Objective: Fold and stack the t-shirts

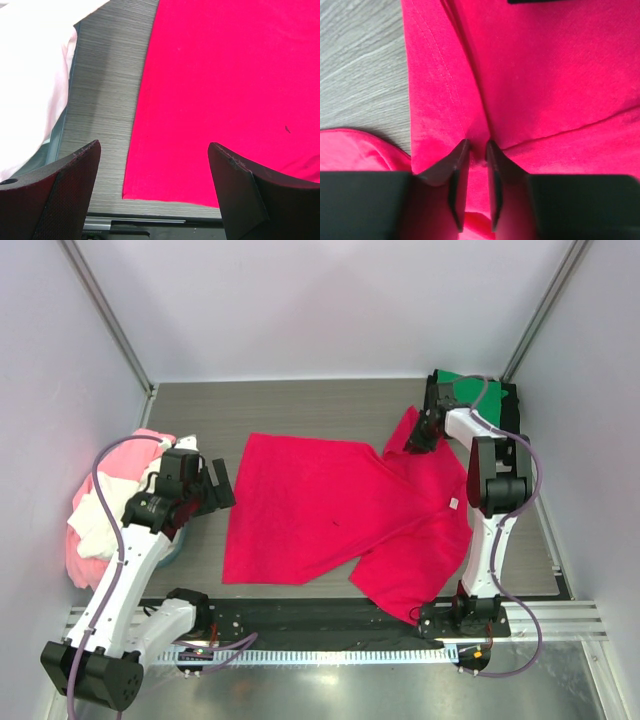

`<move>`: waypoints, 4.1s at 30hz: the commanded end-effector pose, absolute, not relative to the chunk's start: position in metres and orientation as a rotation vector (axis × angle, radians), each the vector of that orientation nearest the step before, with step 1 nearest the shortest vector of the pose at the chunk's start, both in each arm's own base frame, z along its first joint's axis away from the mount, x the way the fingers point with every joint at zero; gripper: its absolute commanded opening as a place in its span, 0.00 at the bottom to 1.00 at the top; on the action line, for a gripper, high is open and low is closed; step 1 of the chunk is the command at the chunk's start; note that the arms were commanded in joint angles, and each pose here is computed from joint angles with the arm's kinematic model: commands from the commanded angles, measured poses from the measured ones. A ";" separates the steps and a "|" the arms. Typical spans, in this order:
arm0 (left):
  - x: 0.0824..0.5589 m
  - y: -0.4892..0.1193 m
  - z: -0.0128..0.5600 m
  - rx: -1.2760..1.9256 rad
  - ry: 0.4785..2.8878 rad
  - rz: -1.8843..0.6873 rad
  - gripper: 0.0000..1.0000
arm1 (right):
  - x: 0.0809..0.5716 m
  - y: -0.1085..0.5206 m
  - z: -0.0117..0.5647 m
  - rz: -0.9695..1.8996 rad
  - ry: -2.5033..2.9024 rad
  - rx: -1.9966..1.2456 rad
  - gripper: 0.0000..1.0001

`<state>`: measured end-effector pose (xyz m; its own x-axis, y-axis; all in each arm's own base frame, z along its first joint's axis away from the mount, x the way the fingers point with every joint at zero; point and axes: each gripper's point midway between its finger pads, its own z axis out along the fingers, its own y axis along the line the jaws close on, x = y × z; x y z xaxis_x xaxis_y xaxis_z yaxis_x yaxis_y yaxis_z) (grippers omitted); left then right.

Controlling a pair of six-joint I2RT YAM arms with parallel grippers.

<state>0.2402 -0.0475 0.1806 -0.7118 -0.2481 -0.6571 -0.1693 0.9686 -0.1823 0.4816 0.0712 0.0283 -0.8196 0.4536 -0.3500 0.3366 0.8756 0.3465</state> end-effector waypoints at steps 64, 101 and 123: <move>0.482 -0.049 0.015 -0.824 2.655 -0.135 0.86 | 0.570 0.111 0.034 0.208 2.602 0.357 0.69; 0.192 -0.004 0.042 -1.178 2.333 0.089 0.84 | 0.198 0.067 0.082 0.211 2.509 0.743 0.73; 0.227 -0.009 0.017 -1.158 2.336 0.082 0.22 | 0.185 0.060 0.062 0.106 2.560 0.818 0.72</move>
